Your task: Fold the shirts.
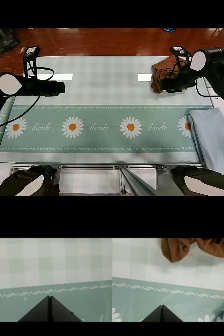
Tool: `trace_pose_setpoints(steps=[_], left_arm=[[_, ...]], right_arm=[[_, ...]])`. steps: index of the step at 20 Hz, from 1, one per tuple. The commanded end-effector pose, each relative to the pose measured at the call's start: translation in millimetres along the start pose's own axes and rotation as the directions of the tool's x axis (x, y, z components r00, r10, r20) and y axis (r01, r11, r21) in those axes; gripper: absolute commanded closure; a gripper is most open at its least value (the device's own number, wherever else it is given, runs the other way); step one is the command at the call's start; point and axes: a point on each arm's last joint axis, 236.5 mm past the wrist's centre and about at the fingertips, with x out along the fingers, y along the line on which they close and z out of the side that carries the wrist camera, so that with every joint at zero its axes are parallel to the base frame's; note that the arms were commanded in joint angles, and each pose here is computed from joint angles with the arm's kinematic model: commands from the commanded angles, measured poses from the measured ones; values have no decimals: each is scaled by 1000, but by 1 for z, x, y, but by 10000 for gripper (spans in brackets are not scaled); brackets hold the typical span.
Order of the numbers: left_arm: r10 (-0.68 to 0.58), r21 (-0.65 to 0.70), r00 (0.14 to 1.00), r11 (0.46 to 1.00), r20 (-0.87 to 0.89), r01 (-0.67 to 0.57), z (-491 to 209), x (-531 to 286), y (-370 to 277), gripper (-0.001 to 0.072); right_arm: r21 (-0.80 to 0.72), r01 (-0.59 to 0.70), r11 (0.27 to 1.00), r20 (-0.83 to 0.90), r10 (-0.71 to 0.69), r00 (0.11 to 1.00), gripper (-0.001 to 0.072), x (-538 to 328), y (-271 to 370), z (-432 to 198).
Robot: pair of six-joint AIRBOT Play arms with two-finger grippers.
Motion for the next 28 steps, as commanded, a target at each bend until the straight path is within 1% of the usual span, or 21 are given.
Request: trace_pose_setpoints(steps=[1,11,14,15,17,18,19,20,21,22,23,24,26,28], left_arm=[[1,0,1000,1000,0,-1,0,0,0,690],[1,-1,1000,1000,0,-1,0,0,0,690],[-1,0,1000,1000,18,1,4,0,0,689],[-4,0,998,1000,64,4,15,0,-1,689],[-6,3,988,1000,155,5,37,-1,-1,684],[5,16,975,1000,221,-9,53,-1,2,628],[8,22,960,1000,281,-15,68,-1,3,519],[8,22,953,1000,304,-15,74,-1,3,343],[8,16,942,1000,334,-15,82,0,5,202],[14,8,934,1000,357,-18,89,1,9,202],[19,1,930,1000,366,-21,92,2,12,202],[26,-6,931,1000,365,-26,92,4,16,202],[33,-13,932,999,361,-31,92,5,20,202],[33,-13,932,999,361,-31,92,5,20,202]], right_arm=[[-1,-1,1000,0,1,1000,686,0,1,0],[0,-1,1000,4,1,1000,686,0,1,1],[-2,-11,1000,113,11,994,686,-2,3,27],[-2,-14,1000,147,14,989,686,-3,4,35],[-14,4,1000,314,1,949,676,-11,1,75],[-24,49,999,405,-35,913,535,-18,-8,97],[-27,111,993,506,-82,859,303,-29,-19,122],[-10,167,986,585,-129,800,296,-38,-31,143],[45,191,981,641,-175,747,296,-42,-46,160],[118,179,977,654,-212,727,296,-34,-64,169],[190,148,970,628,-236,741,296,-17,-81,173],[247,123,961,588,-249,770,296,6,-98,173],[326,63,943,486,-225,845,296,60,-117,169],[334,41,942,383,-175,907,297,107,-122,160]])
